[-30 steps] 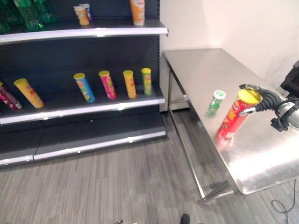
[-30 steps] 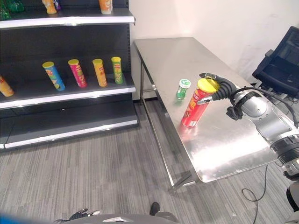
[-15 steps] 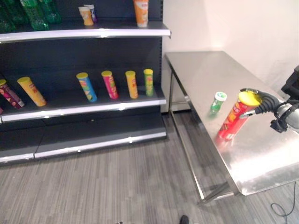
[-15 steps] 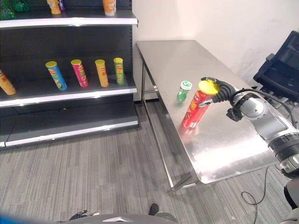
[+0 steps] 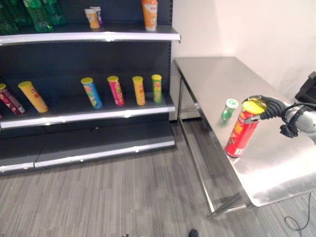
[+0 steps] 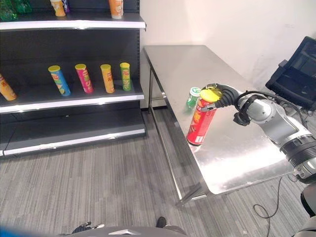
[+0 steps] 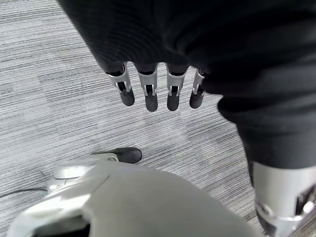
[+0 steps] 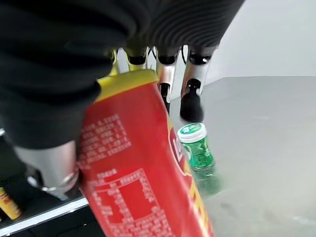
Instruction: Put the goods on the table back onto the shelves and tidy them up.
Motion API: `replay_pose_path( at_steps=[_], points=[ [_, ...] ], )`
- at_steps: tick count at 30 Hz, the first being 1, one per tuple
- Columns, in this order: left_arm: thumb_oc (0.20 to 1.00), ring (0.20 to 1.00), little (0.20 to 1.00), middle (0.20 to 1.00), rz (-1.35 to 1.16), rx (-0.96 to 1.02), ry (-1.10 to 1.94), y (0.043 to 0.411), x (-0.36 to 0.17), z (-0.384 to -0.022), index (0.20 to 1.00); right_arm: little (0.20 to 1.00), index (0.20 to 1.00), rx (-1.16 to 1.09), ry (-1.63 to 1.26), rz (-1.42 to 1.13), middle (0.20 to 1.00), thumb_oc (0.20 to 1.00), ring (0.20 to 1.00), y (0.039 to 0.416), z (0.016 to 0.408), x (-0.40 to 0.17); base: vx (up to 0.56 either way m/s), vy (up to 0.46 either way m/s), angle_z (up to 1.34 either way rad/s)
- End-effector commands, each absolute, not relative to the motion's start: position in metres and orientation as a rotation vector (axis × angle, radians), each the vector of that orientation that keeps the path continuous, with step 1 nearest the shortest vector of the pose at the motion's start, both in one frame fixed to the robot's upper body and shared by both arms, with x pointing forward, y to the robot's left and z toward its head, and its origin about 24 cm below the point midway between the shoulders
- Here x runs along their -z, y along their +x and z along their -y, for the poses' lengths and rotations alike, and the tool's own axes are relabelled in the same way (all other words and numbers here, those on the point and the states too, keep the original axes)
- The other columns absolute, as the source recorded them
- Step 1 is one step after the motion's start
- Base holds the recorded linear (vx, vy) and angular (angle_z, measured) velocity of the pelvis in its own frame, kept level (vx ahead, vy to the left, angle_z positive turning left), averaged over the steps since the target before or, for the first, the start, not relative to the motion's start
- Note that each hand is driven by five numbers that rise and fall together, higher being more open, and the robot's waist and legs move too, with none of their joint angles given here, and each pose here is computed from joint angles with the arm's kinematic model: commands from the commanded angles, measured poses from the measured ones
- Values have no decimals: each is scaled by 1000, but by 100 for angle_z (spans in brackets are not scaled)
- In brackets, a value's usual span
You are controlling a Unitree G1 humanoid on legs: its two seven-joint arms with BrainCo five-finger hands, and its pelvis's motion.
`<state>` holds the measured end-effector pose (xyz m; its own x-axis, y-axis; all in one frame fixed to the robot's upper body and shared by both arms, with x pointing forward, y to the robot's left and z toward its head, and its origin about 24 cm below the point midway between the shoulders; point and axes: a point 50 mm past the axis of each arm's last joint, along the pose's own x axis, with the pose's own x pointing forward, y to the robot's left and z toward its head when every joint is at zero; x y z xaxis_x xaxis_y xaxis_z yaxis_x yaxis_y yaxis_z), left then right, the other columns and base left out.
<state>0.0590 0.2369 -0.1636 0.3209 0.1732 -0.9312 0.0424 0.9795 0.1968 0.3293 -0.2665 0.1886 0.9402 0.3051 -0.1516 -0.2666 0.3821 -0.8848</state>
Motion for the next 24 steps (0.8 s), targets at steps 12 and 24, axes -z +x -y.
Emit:
replay_pose_path(
  at_steps=[12,24],
  points=[
    [1000,1000,1000,1000,-1136,-209,194,82,152,-260,1000,200,200,-162,-1140,444,200,200,200,313,256,-246,-51,-29,11],
    [1000,1000,1000,1000,-1101,-246,275,92,142,-281,1000,200,200,-74,-1125,502,200,200,200,300,253,-235,214,467,8]
  ],
)
